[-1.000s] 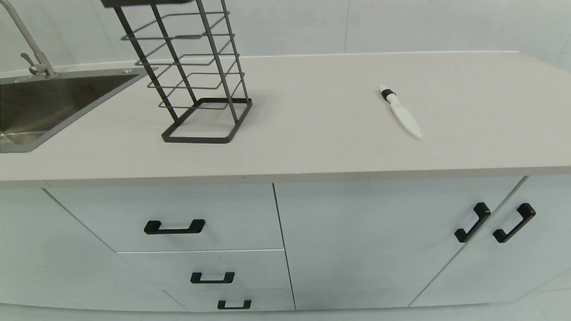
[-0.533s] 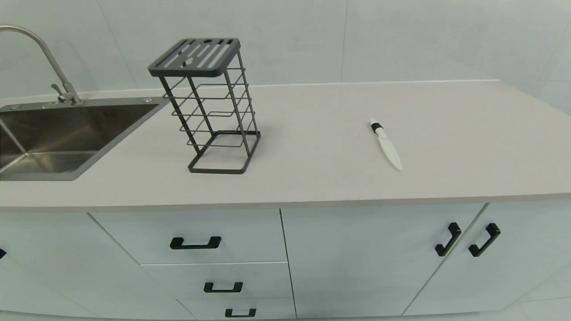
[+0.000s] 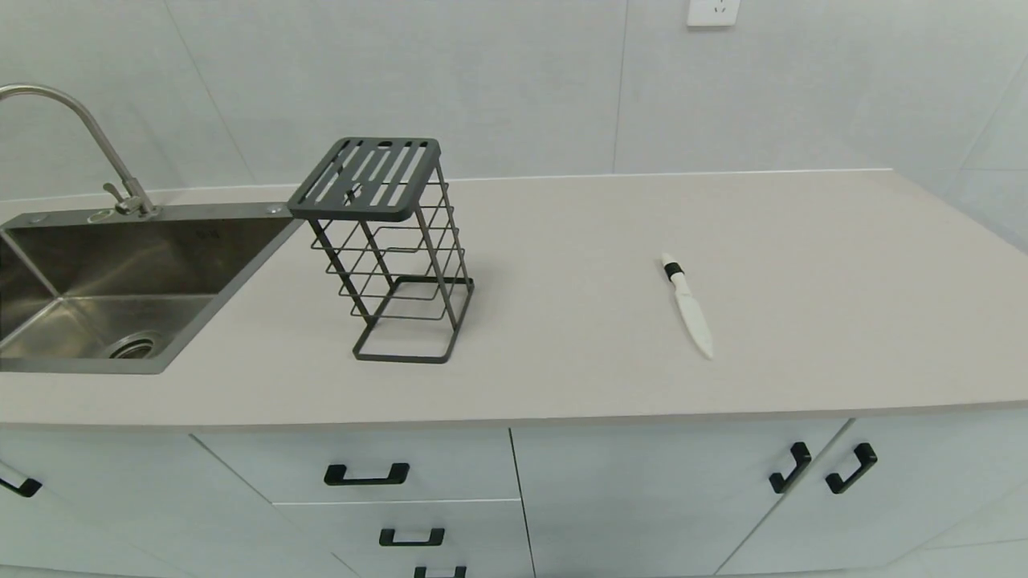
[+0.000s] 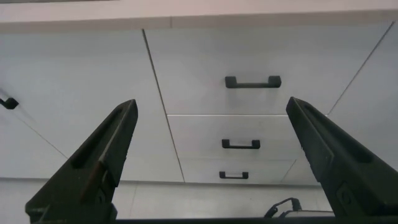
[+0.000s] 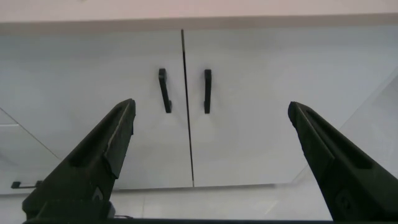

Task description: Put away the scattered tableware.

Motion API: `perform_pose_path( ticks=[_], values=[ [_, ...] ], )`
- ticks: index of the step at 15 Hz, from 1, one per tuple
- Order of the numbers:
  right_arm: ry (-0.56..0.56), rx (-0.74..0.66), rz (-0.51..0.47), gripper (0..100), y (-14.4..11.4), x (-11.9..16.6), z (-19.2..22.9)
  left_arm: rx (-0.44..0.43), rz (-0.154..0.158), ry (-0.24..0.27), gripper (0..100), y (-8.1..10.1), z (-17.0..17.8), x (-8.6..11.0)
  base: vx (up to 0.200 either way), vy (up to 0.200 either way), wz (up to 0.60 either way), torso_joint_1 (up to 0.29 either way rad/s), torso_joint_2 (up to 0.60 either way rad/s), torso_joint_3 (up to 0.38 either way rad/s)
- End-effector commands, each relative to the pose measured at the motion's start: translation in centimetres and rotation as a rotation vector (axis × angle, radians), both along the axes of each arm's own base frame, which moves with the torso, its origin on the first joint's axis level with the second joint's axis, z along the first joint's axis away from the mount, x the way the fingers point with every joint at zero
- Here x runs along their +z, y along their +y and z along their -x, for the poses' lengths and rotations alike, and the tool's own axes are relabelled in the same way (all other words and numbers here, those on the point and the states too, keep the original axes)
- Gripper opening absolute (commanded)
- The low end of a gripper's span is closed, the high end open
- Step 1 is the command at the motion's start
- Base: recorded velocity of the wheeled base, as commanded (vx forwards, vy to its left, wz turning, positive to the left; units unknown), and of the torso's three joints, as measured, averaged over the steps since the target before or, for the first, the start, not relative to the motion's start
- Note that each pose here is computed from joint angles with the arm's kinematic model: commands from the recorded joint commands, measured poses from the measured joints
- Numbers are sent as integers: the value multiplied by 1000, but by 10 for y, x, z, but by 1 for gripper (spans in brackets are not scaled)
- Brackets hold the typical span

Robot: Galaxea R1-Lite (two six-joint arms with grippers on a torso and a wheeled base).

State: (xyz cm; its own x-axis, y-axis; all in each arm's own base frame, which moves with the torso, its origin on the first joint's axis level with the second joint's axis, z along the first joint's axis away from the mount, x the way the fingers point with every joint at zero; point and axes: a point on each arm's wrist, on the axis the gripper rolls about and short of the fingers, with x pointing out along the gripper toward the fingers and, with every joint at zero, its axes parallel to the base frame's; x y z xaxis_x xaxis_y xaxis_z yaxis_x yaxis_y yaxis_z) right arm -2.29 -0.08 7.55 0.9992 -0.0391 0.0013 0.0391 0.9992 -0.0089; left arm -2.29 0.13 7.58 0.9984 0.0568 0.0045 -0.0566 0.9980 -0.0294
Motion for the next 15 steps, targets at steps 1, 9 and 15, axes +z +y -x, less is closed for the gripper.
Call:
perform_pose_path(
  ticks=[1,9,15],
  values=[
    [1,-1,0,100,0,0,0,0,18,0,100,0,0,0,0,0,0,286,-525,-256],
    [1,-1,-1,100,0,0,0,-2,-26,4,100,0,0,0,0,0,0,289,-557,-268],
    [1,-1,-1,100,0,0,0,2,-20,4,100,0,0,0,0,0,0,256,-496,-244]
  ],
)
